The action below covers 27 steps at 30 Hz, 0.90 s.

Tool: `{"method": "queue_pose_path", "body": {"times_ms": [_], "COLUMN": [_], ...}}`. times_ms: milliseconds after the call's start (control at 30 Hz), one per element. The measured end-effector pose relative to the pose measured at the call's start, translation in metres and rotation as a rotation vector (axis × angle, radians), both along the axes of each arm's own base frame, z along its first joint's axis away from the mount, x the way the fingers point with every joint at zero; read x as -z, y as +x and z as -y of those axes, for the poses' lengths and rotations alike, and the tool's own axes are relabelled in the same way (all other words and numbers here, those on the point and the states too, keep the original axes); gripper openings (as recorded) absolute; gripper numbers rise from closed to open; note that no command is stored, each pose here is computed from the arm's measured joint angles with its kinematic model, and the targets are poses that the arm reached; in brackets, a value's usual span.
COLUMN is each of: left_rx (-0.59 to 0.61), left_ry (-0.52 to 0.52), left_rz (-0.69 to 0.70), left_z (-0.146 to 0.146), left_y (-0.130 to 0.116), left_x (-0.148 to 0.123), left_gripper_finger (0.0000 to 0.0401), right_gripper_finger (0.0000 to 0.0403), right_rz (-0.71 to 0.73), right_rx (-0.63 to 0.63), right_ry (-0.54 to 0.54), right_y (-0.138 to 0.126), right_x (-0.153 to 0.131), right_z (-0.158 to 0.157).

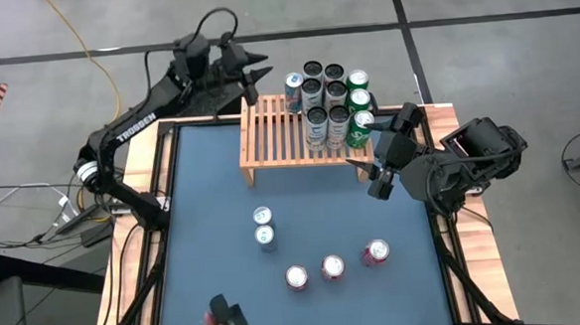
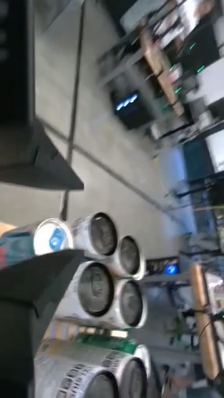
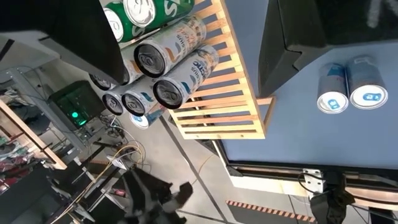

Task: Place canned beverage on shelf
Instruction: Put the top left blue soda can on the shelf

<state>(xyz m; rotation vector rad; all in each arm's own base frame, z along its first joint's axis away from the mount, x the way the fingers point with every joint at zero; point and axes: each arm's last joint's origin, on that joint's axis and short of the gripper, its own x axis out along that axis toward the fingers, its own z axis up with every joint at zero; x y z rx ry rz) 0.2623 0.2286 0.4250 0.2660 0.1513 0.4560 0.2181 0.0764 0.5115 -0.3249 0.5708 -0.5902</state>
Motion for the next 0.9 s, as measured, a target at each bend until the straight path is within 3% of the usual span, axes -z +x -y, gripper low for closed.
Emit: {"method": "queue_pose_path", "body": {"times_ms": [200, 333, 400, 633, 767, 900], "left_rx": [0.040, 0.022, 0.029, 0.095, -0.060, -0.223], "left_ry": [-0.156, -0.199, -0.211, -0.108, -0.107, -0.173], "left_rz": [-0.073, -0.104, -0.131, -0.154, -0.146, -0.126], "left_z": [-0.029, -0.042, -0.044, -0.039, -0.043, -0.045], "left_y": [0.023, 0.033, 0.034, 0.034, 0.032, 0.030], "left_x": [0.022, 0.024, 0.023, 0.015, 0.014, 0.015], "left_gripper_finger": [0.0254, 0.0289, 0.0294, 0.0293, 0.0293, 0.0293], "right_gripper_finger": [0.0314, 0.0314, 0.0314, 0.0314, 0.0314, 0.0314], "right_rz": [-0.012, -0.028, -0.031, -0.025, -0.020, -0.004], "right_rx": [-0.007, -0.018, -0.020, 0.020, 0.055, 0.094], "right_ry": [-0.014, -0.032, -0.036, -0.030, -0.026, -0.010], "right_y": [0.000, 0.000, 0.000, 0.001, 0.004, 0.005], "right_x": [0.000, 0.000, 0.000, -0.001, -0.001, -0.001], "right_z": [0.000, 0.000, 0.000, 0.009, 0.016, 0.023]}}
